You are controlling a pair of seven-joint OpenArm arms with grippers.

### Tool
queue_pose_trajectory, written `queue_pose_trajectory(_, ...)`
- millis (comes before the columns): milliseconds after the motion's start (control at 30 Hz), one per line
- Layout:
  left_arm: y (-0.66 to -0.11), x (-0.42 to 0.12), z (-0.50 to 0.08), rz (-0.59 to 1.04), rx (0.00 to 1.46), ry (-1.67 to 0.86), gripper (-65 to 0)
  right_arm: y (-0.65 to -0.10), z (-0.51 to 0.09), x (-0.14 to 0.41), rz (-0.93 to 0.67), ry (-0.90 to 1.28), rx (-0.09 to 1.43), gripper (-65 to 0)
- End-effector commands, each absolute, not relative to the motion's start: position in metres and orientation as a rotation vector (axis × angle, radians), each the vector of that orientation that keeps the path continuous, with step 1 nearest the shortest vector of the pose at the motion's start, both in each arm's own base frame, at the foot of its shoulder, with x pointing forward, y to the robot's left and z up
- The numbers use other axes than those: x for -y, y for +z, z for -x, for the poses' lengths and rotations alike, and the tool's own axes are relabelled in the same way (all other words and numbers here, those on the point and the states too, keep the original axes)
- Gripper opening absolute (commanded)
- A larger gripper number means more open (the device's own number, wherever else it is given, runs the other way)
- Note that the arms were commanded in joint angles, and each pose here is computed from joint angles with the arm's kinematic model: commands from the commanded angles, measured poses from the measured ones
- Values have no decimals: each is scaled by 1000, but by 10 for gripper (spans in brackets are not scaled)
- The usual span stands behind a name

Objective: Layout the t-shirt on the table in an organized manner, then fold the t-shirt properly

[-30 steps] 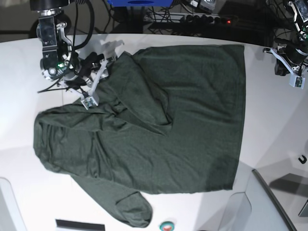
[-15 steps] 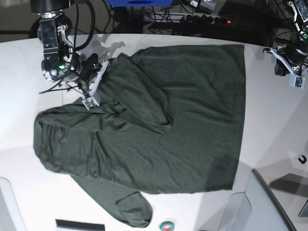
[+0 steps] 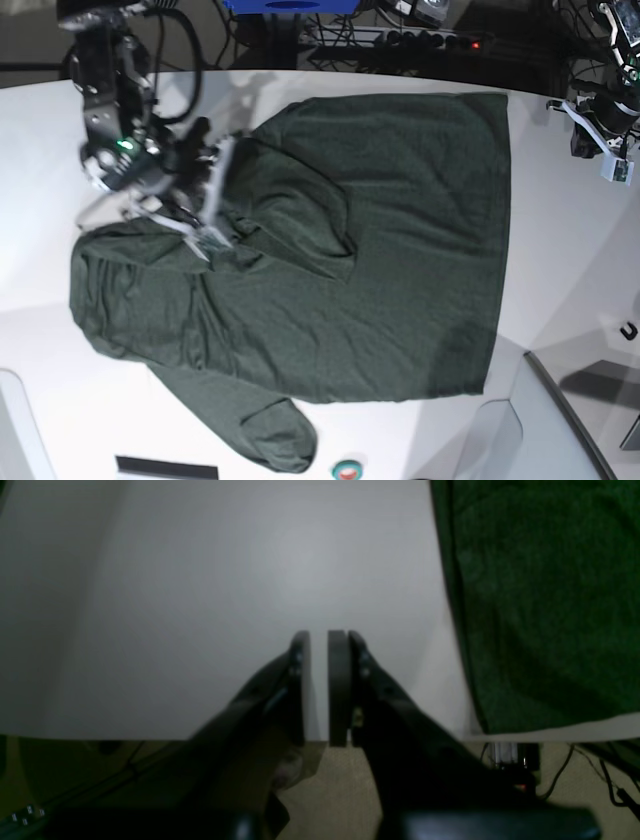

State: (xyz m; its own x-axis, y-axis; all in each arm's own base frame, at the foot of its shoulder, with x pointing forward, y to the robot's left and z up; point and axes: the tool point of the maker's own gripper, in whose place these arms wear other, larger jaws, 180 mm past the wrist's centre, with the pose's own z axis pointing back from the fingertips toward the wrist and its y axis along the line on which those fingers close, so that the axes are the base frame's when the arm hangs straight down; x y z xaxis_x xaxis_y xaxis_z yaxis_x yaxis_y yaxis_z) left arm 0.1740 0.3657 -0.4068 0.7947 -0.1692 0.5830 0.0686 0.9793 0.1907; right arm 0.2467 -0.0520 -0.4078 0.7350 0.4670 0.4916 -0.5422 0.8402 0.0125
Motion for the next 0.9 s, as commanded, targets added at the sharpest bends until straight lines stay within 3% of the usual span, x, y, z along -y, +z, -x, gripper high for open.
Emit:
queue_pose_trajectory(0,-395,-372,-180,-185,675,-137,-587,-385,-267,37,-172,590,581,-635)
queue_pose_trajectory(200,-403,-372,-163,-181,632,-140,-587,-341,-305,-43,-242,770,699,-635)
queue_pose_trajectory(500,-415,-371,-128,-175,551,-139,-587,-335,-370,-111,-302,884,759,-636)
queue_pose_trajectory(867,-422,-364,-119,-157,537,-123,-587,-311,-435,-141,-548,750,861,-636)
